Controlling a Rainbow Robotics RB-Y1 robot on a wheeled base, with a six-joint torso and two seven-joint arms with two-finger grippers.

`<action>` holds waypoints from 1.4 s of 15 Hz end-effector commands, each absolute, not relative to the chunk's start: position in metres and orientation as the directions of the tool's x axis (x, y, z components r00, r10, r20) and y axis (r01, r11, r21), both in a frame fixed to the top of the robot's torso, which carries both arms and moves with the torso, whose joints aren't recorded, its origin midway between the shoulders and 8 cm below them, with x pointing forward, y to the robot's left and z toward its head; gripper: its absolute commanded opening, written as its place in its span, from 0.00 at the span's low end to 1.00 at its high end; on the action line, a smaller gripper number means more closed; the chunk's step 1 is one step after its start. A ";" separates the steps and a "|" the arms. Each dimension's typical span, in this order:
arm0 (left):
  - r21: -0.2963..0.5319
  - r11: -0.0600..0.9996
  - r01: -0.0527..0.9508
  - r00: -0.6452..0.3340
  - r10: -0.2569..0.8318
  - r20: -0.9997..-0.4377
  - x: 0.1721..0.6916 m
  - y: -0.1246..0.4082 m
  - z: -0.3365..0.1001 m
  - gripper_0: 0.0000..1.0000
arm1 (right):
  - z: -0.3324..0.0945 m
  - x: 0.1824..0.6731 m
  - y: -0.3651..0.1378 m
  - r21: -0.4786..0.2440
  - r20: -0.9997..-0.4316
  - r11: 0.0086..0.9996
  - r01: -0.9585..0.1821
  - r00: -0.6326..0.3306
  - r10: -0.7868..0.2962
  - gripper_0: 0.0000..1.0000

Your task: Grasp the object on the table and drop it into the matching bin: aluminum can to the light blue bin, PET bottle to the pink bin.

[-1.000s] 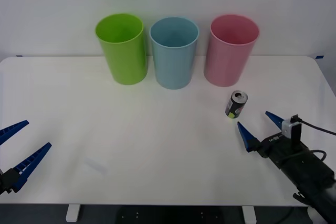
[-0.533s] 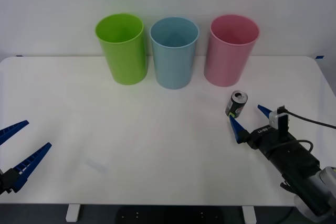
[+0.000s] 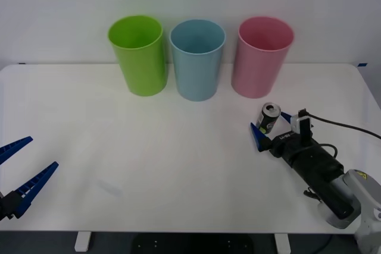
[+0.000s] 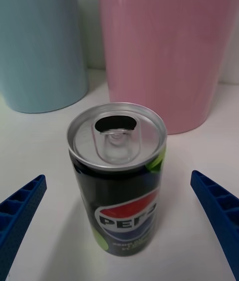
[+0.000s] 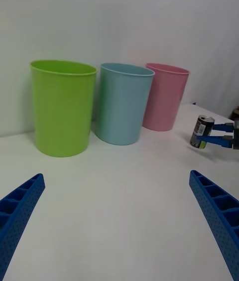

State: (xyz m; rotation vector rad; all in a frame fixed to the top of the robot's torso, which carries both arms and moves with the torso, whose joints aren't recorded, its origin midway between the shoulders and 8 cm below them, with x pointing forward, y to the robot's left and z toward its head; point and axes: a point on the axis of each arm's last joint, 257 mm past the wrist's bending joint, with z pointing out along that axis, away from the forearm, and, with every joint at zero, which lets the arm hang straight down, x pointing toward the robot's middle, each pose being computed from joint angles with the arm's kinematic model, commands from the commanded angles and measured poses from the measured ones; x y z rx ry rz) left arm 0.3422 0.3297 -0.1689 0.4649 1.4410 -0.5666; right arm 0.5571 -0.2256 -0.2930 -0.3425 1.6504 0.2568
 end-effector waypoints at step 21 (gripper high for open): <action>-0.039 0.785 0.618 0.041 -0.082 -0.996 0.342 0.330 -0.169 1.00 | -0.271 0.571 -0.223 -0.019 -0.998 0.926 -0.376 -0.047 -0.040 0.00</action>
